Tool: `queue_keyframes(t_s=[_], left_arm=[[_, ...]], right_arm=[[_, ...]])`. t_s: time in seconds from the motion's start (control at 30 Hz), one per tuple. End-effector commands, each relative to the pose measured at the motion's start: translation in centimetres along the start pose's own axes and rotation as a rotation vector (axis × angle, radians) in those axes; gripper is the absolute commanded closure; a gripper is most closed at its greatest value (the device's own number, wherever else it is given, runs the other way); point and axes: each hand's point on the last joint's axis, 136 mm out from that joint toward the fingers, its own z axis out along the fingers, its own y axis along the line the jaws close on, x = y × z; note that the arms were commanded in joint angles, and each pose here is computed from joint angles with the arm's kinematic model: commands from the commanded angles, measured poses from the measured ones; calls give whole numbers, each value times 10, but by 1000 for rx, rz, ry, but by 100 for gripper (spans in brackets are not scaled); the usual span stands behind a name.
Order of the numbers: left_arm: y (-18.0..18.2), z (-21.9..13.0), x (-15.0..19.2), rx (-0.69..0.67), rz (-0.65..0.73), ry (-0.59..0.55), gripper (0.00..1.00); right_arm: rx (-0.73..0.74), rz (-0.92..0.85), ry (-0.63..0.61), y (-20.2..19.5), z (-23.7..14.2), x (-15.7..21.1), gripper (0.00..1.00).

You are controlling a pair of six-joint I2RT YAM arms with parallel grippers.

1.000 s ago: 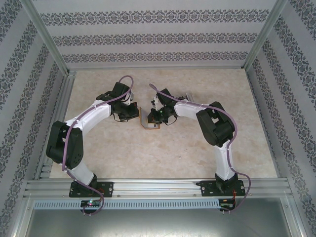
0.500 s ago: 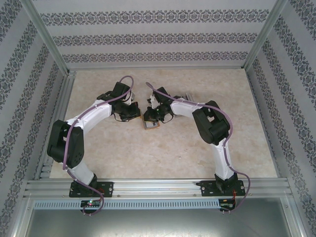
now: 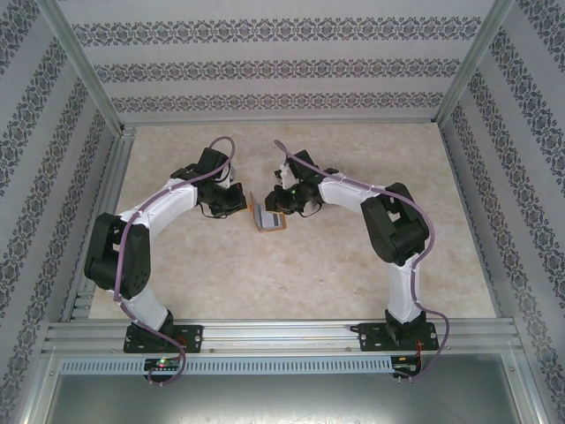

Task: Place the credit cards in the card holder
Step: Flip over the card slot on the card holder.

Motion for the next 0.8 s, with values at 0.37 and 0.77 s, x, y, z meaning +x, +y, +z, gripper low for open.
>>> queue_keyframes(t_s=[0.37, 0.77], left_arm=[[-2, 4, -2, 23, 0, -2, 100], [-1, 5, -3, 22, -3, -5, 100]], right_arm=[[-67, -78, 40, 30, 2, 8, 61], [-71, -80, 62, 31, 9, 11, 59]])
